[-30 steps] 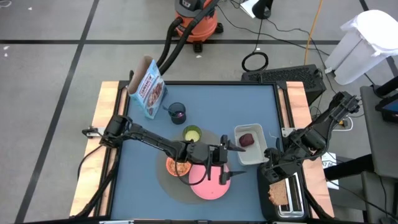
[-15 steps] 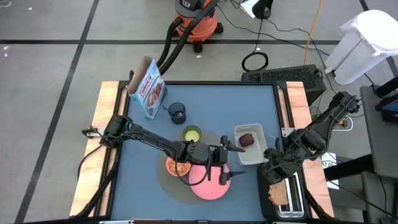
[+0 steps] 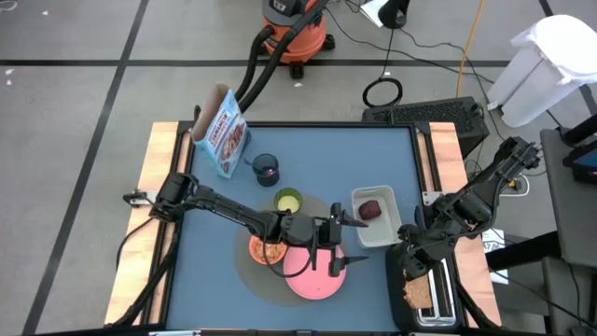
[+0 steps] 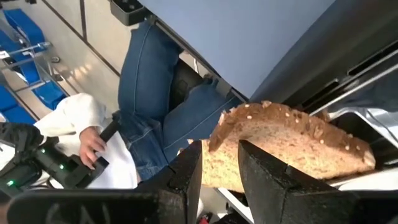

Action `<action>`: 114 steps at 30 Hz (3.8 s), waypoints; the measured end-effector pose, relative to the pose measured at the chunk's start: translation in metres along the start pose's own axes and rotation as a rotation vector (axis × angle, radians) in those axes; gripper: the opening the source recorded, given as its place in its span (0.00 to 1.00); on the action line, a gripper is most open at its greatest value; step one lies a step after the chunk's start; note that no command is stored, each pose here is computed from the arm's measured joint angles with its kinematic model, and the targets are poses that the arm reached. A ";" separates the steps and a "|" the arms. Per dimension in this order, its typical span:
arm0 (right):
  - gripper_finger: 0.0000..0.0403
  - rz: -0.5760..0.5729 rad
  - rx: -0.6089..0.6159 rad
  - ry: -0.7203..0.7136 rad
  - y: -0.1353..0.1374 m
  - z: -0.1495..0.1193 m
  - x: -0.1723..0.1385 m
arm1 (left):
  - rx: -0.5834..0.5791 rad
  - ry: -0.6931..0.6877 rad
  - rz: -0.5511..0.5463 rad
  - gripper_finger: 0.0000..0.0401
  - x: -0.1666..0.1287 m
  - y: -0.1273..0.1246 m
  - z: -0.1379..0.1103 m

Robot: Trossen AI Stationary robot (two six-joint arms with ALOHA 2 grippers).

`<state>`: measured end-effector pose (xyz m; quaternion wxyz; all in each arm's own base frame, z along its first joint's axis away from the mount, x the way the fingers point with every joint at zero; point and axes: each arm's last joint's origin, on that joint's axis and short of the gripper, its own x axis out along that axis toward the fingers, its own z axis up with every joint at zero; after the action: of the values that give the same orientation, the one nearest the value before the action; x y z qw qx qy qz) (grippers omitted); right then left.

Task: Arrange a breakfast setting
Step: Put the toasted bread on the pink plate

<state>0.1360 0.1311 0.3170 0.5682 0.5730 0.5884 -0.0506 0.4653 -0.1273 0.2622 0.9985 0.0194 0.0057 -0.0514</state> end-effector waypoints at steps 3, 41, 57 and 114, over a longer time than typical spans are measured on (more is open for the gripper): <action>0.25 0.001 -0.001 0.001 0.000 0.000 0.000 | 0.000 0.000 0.000 0.98 0.000 0.000 0.000; 0.25 0.013 -0.210 -0.144 0.000 0.004 0.000 | 0.001 0.000 0.000 0.98 0.000 0.000 0.000; 0.25 0.060 -0.327 -0.206 -0.002 0.003 -0.013 | 0.001 0.000 0.011 0.98 0.000 0.001 0.000; 0.58 -0.081 -0.306 -0.027 -0.040 -0.023 -0.034 | -0.072 0.000 0.014 0.98 0.000 0.001 0.000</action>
<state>0.0824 0.1130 0.3260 0.6542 0.4547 0.6043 0.0090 0.4657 -0.1259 0.2622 0.9989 -0.0163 0.0074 -0.0443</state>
